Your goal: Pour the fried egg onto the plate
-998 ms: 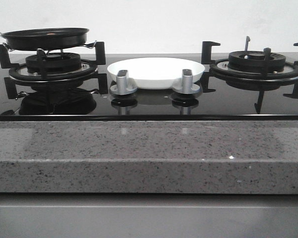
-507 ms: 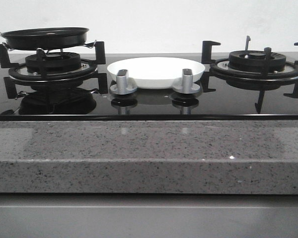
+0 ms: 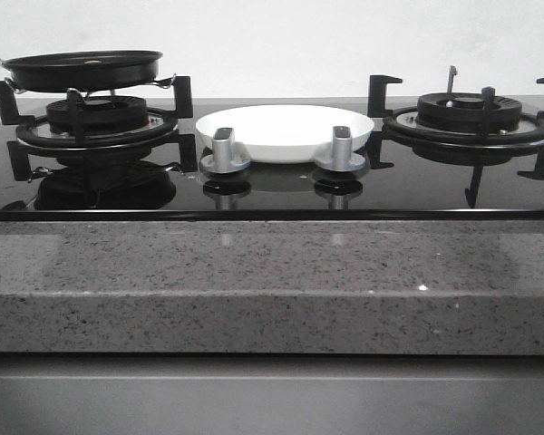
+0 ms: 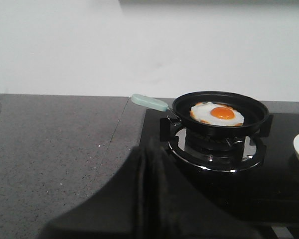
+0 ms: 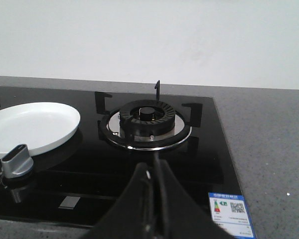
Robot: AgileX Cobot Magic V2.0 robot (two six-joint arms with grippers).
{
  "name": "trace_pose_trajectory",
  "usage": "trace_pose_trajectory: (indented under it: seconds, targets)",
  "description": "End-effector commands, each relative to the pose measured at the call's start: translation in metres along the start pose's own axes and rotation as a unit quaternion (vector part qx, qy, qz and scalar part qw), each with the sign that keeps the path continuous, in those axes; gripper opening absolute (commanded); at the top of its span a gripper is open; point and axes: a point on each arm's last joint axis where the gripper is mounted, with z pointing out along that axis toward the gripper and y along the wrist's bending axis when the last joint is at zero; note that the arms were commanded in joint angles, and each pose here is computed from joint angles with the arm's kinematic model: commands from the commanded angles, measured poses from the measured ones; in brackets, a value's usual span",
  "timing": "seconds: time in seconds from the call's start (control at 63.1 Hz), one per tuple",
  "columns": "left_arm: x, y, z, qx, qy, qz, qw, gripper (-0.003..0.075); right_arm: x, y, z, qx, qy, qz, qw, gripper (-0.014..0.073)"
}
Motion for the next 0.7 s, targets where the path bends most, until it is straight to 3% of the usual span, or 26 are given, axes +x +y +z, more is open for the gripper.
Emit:
trace_pose_trajectory:
  seconds: [0.0, 0.158, 0.254, 0.364, 0.491, 0.57, 0.681]
  targets:
    - [-0.024, 0.000, 0.015, 0.002, -0.031, -0.009, 0.999, -0.0020, -0.030, -0.001, 0.017, 0.007, -0.013, -0.003, 1.000, -0.0059]
    - [-0.032, 0.000, 0.030, -0.001, -0.046, -0.009, 0.999, -0.0011, -0.041, -0.002, 0.043, 0.009, 0.008, -0.002, 1.000, -0.0055]
    - [-0.033, 0.000, 0.032, -0.002, -0.052, -0.009, 0.999, 0.0076, -0.041, -0.002, 0.051, 0.011, 0.007, -0.002, 1.000, 0.0001]
    - [-0.032, 0.000, 0.032, -0.002, -0.051, -0.009, 0.999, 0.0336, -0.040, -0.002, 0.054, 0.011, 0.009, -0.002, 1.000, 0.0218]
    - [-0.032, 0.000, 0.032, -0.002, -0.051, -0.009, 0.999, 0.0627, -0.040, -0.002, 0.054, 0.011, 0.009, -0.002, 1.000, 0.0554]
    - [-0.032, 0.000, 0.032, -0.002, -0.051, -0.009, 0.999, 0.0689, -0.040, -0.002, 0.054, 0.011, 0.011, -0.002, 1.000, 0.0648]
    - [-0.032, 0.000, 0.032, -0.002, -0.051, -0.009, 0.999, 0.0689, -0.041, -0.002, 0.054, 0.012, 0.006, -0.002, 1.000, 0.0650]
